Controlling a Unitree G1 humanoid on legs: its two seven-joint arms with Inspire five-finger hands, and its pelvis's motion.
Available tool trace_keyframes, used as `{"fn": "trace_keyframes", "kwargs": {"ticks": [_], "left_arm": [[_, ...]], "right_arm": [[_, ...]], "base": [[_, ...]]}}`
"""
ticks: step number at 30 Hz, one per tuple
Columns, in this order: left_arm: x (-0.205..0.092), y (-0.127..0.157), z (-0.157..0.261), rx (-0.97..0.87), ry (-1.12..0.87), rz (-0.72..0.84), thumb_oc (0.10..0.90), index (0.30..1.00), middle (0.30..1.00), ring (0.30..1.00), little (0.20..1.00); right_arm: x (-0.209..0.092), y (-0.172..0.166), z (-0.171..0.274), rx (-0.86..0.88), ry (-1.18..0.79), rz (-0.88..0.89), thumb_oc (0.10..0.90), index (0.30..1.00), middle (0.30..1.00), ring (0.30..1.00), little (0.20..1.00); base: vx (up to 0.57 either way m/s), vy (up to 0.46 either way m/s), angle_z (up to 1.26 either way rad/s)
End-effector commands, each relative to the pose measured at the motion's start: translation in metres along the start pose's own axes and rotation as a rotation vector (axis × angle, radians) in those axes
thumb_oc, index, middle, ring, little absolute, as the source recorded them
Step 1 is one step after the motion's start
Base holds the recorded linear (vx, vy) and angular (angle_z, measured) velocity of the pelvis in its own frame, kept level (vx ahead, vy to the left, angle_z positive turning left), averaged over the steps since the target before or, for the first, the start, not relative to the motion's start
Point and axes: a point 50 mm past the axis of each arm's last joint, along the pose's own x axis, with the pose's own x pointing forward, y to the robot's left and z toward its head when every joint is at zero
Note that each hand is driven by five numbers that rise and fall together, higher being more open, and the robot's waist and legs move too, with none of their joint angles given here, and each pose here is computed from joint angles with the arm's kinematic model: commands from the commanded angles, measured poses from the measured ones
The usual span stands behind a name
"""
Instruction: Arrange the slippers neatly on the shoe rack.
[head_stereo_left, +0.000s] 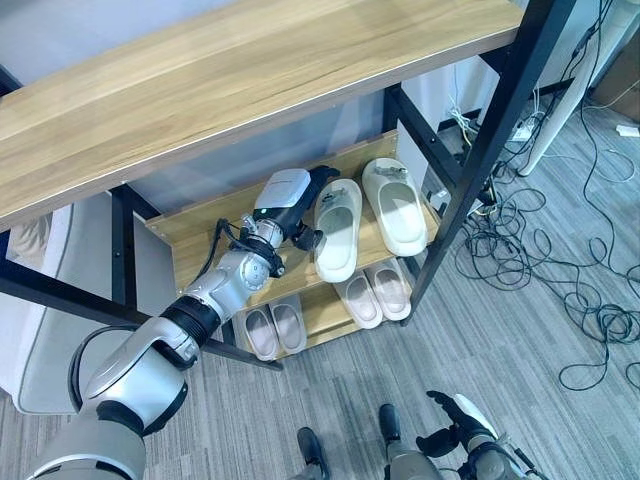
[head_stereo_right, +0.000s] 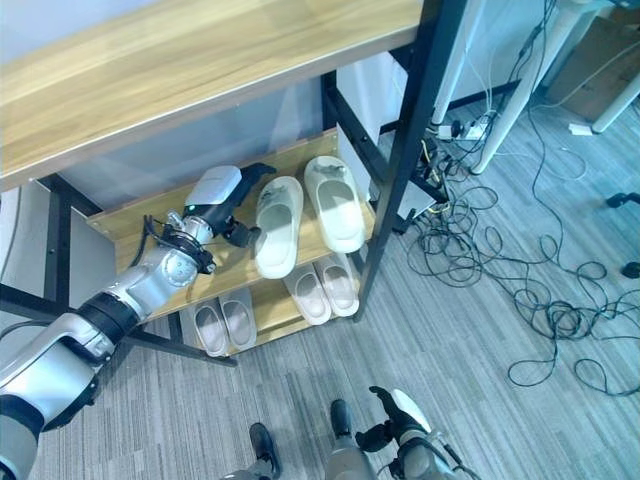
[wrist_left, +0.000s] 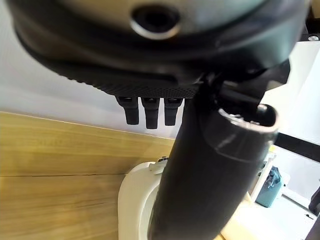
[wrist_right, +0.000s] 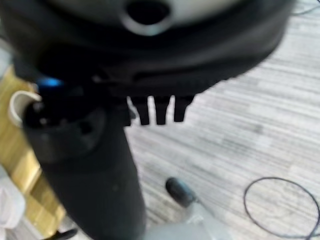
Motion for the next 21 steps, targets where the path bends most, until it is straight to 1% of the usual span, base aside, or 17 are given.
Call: {"fn": "trace_keyframes", "kwargs": {"ticks": [1,5,6,10,11,12,14,16,21], "left_arm": [[0.017,0.045,0.011,-0.088,-0.044,0.189,0.8,0.9,0.9,0.9,0.9],[-0.001,0.036,0.002,-0.233,-0.021,0.221,0.8,0.9,0.9,0.9,0.9],[-0.011,0.028,-0.002,-0.308,-0.006,0.22,0.8,0.9,0.9,0.9,0.9],[-0.029,0.011,-0.009,-0.496,0.039,0.218,0.8,0.9,0.9,0.9,0.9],[-0.03,0.011,-0.01,-0.498,0.04,0.217,0.8,0.9,0.9,0.9,0.9],[-0.041,0.003,-0.015,-0.569,0.066,0.217,0.8,0.9,0.9,0.9,0.9],[-0.047,-0.001,-0.017,-0.606,0.079,0.216,0.8,0.9,0.9,0.9,0.9],[-0.071,-0.019,-0.023,-0.733,0.132,0.214,0.8,0.9,0.9,0.9,0.9],[-0.083,-0.036,-0.018,-0.803,0.147,0.16,0.8,0.9,0.9,0.9,0.9]], "right_arm": [[-0.01,0.016,-0.013,0.024,0.026,0.018,0.8,0.9,0.9,0.9,0.9],[-0.01,0.02,-0.013,0.046,0.038,0.018,0.8,0.9,0.9,0.9,0.9],[-0.01,0.021,-0.012,0.047,0.038,0.02,0.8,0.9,0.9,0.9,0.9],[-0.009,0.022,-0.01,0.053,0.041,0.022,0.8,0.9,0.9,0.9,0.9],[-0.009,0.022,-0.011,0.052,0.042,0.023,0.8,0.9,0.9,0.9,0.9],[-0.009,0.022,-0.01,0.06,0.042,0.019,0.8,0.9,0.9,0.9,0.9],[-0.01,0.023,-0.01,0.063,0.045,0.019,0.8,0.9,0.9,0.9,0.9],[-0.01,0.023,-0.01,0.077,0.044,0.011,0.8,0.9,0.9,0.9,0.9],[-0.011,0.024,-0.011,0.072,0.048,0.011,0.8,0.9,0.9,0.9,0.9]], "base": [[0.0,0.0,0.0],[0.0,0.0,0.0],[0.0,0.0,0.0],[0.0,-0.002,0.08],[0.0,-0.003,0.12],[0.0,-0.002,0.16],[0.01,-0.001,0.11],[0.02,0.002,0.17],[0.01,0.005,0.1]]}}
